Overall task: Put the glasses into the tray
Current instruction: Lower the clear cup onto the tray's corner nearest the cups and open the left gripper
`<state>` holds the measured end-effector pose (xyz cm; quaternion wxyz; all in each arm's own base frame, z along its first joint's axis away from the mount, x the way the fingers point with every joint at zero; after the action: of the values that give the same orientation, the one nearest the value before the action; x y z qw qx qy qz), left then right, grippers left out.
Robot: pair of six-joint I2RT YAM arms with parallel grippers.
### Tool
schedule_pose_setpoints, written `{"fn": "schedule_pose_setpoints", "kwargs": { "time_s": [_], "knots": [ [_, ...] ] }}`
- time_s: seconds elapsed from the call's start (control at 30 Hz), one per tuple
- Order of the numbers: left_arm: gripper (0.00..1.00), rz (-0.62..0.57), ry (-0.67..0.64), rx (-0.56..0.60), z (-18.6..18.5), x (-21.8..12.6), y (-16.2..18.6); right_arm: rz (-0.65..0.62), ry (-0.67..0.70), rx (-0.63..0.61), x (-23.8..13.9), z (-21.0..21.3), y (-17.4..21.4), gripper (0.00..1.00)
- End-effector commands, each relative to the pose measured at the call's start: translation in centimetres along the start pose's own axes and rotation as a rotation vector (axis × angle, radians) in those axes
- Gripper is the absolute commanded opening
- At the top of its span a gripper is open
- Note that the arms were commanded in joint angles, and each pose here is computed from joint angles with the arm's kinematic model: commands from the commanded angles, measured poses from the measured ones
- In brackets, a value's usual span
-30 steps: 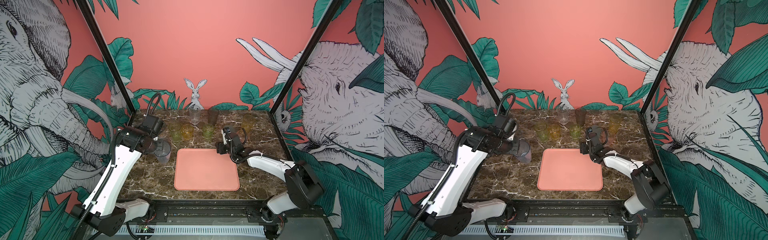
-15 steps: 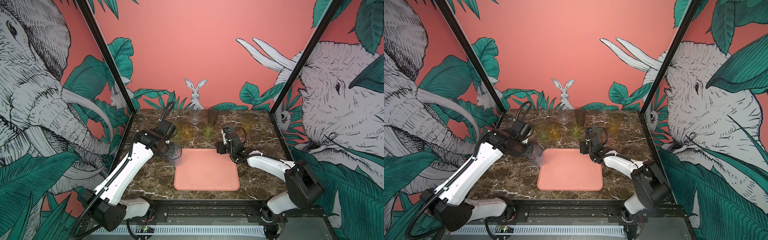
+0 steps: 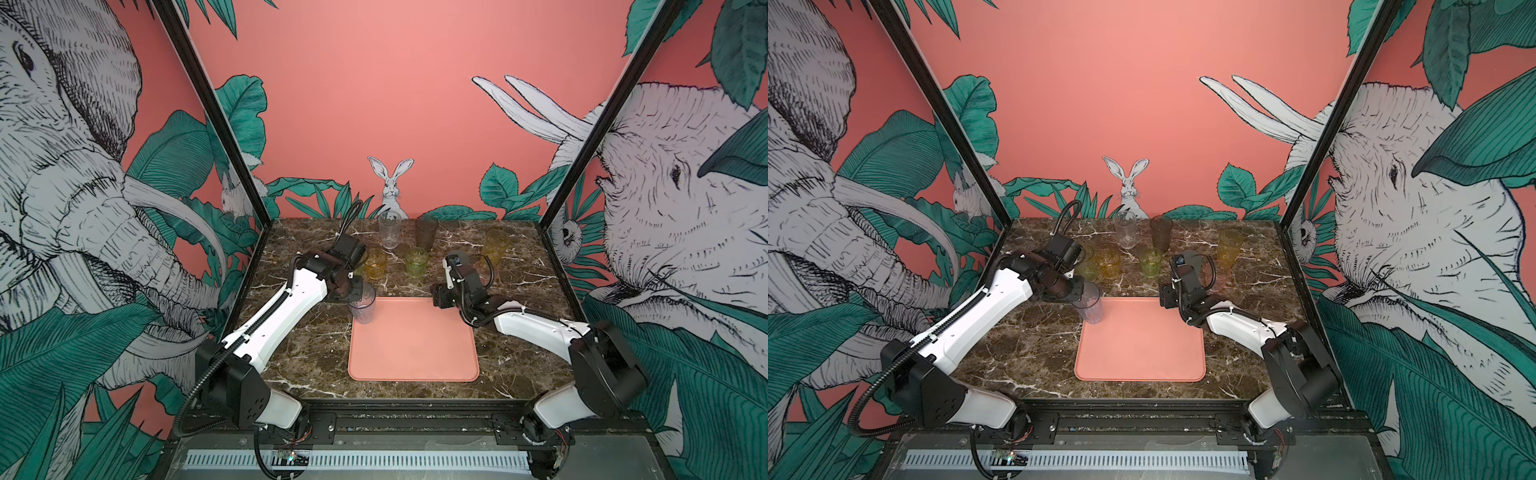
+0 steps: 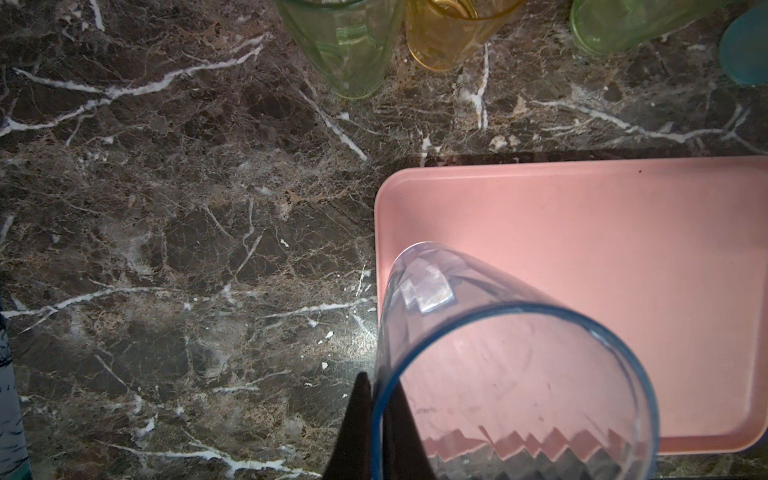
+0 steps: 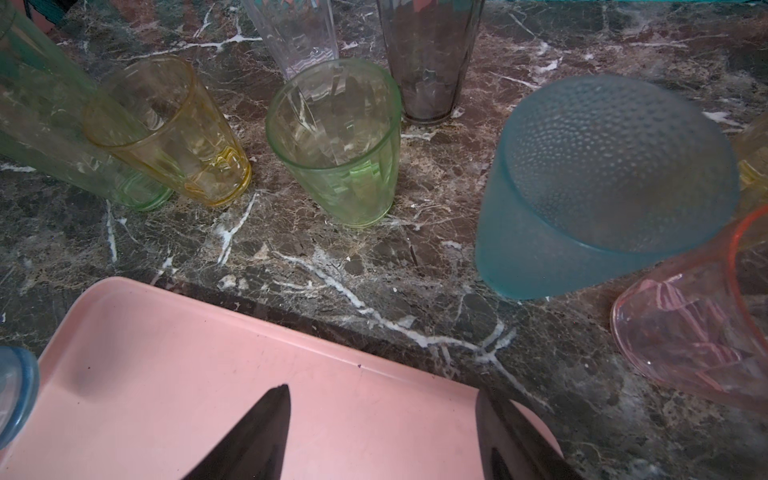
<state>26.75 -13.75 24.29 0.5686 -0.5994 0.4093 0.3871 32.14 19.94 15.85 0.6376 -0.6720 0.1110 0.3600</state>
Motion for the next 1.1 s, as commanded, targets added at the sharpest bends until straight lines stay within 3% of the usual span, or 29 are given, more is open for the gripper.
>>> {"fn": "schedule_pose_setpoints", "kwargs": {
  "time_s": [0.0, 1.07],
  "knots": [
    [0.0, -0.043, 0.027, -0.024, -0.7, -0.5, -1.2, -0.014, -0.006, 0.016, 0.0, 0.0, -0.5, 0.72],
    [0.0, 0.018, -0.022, -0.03, -2.8, 3.9, -4.0, 0.015, 0.001, 0.016, 0.2, 0.0, -0.4, 0.73]
  ]
}}
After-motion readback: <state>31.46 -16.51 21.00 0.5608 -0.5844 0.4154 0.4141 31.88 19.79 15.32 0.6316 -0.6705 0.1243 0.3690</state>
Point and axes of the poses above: each gripper's point midway between its finger pads, its own x axis out along the fingers, its own z axis along the line the jaws close on, y = z × x, the point moved 6 cm from there along -x, back along the fingers, and after that the axes turned 5 degrees about -x, right-handed, at the moved point
